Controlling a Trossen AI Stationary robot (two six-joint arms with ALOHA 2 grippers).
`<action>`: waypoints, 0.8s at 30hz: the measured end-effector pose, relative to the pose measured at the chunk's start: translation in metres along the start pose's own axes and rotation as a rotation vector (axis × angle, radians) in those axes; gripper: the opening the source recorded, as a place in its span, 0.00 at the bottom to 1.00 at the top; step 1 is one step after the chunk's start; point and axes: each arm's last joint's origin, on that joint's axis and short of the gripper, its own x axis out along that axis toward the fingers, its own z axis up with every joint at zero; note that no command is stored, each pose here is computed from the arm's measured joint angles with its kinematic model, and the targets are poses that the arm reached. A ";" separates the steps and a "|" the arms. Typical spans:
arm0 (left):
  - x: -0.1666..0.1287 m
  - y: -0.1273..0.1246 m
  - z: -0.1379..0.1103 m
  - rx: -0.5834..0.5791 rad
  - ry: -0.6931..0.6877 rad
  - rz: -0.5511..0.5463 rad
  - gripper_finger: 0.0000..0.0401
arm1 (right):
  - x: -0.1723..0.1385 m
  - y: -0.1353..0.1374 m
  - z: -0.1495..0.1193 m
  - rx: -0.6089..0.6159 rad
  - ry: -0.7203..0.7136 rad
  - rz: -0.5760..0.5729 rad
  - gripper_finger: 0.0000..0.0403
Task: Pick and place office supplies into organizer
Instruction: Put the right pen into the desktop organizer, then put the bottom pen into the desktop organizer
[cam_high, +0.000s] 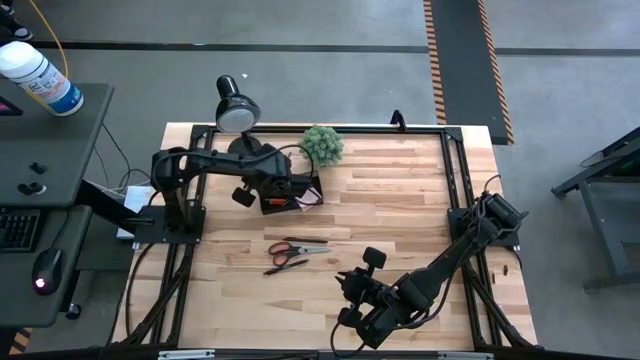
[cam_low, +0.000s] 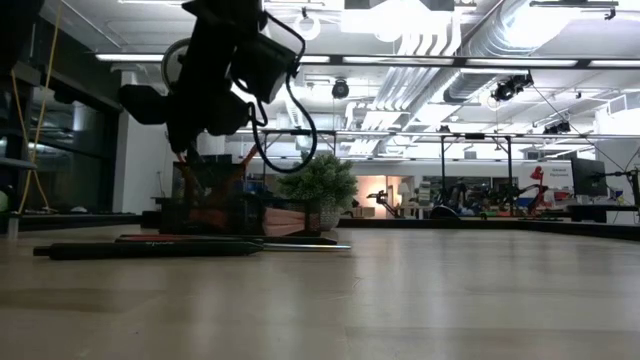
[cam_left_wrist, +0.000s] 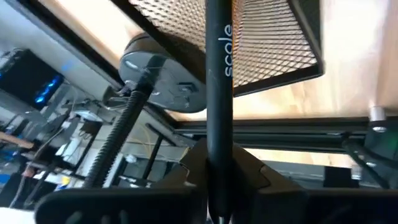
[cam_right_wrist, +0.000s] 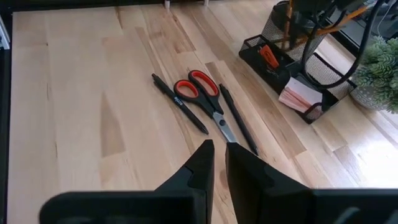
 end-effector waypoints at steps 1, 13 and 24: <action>0.000 0.000 0.000 0.000 -0.002 -0.008 0.07 | 0.000 0.000 0.000 0.000 -0.003 -0.003 0.08; -0.001 -0.001 -0.001 0.002 -0.017 -0.022 0.20 | 0.000 0.000 0.000 0.000 -0.003 -0.004 0.08; -0.031 -0.017 -0.022 0.050 -0.122 0.067 0.21 | 0.006 -0.004 0.003 0.009 0.013 -0.012 0.09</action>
